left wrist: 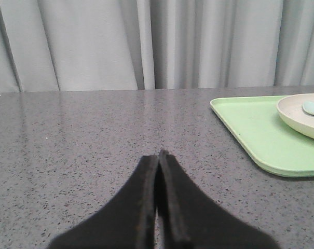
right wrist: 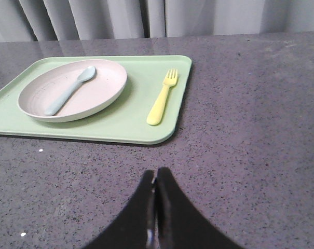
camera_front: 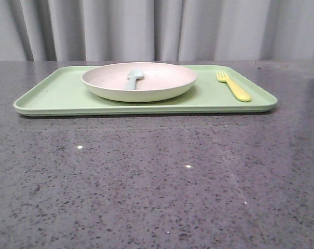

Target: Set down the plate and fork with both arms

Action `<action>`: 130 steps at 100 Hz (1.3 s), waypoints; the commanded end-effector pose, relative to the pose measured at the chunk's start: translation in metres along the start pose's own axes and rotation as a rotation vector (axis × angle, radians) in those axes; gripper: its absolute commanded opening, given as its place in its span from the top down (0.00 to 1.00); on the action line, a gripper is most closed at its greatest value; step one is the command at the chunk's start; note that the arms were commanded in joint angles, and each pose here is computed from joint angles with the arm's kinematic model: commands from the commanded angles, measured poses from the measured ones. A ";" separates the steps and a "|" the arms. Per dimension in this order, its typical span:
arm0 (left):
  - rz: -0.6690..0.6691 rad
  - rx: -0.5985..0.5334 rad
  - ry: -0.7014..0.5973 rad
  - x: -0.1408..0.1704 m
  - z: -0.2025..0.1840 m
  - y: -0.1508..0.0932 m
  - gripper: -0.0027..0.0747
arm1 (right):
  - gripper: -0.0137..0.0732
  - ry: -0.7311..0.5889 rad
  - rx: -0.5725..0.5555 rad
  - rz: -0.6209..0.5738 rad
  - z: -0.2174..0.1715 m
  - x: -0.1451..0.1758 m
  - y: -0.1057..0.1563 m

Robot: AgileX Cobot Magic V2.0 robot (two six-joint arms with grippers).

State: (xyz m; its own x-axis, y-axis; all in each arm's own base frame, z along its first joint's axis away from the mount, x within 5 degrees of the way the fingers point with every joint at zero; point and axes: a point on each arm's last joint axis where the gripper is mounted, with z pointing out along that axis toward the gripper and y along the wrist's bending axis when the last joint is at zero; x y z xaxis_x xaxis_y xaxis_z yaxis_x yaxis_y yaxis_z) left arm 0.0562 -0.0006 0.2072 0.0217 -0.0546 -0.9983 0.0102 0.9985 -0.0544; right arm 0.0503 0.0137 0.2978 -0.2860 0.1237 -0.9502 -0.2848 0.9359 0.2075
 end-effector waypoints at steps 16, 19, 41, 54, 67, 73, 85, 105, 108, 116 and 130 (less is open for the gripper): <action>-0.011 0.009 -0.107 -0.005 -0.003 0.000 0.99 | 0.89 -0.090 -0.023 -0.022 -0.002 -0.014 0.003; -0.011 0.009 -0.107 -0.005 -0.003 0.000 0.99 | 0.89 -0.090 -0.023 -0.022 -0.002 -0.014 0.003; -0.011 0.009 -0.107 -0.005 -0.003 0.000 0.99 | 0.89 -0.090 -0.023 -0.022 -0.002 -0.014 0.003; -0.011 0.009 -0.107 -0.005 -0.003 0.000 0.99 | 0.89 -0.096 -0.012 -0.043 -0.002 -0.015 0.003; -0.011 0.009 -0.107 -0.005 -0.003 0.000 0.99 | 0.89 -0.088 -0.007 -0.055 0.003 -0.007 0.001; -0.011 0.009 -0.107 -0.005 -0.003 0.000 0.99 | 0.89 -0.088 -0.016 -0.050 0.006 -0.003 0.001; -0.011 0.009 -0.107 -0.005 -0.003 0.000 0.99 | 0.89 -0.113 -0.019 -0.055 0.013 0.007 0.001; -0.011 0.009 -0.107 -0.005 -0.003 0.000 0.99 | 0.89 -0.207 0.038 -0.057 0.026 0.026 -0.007; -0.011 0.009 -0.107 -0.005 -0.003 0.000 0.99 | 0.89 -0.235 0.052 -0.045 0.028 0.029 -0.009; -0.011 0.009 -0.107 -0.005 -0.003 0.000 0.99 | 0.89 -0.309 0.083 -0.040 0.030 0.035 -0.014; -0.011 0.009 -0.107 -0.005 -0.003 0.000 0.99 | 0.89 -0.448 0.131 -0.047 0.027 0.048 -0.021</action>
State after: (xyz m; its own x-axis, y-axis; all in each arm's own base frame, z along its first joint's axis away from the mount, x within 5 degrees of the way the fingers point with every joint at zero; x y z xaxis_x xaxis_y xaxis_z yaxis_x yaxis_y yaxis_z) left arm 0.0562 -0.0006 0.2075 0.0255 -0.0547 -0.9982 0.0103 0.9985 -0.0544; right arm 0.0698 0.0125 0.2288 -0.0416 0.1662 -0.9852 -0.1712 0.9703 0.1709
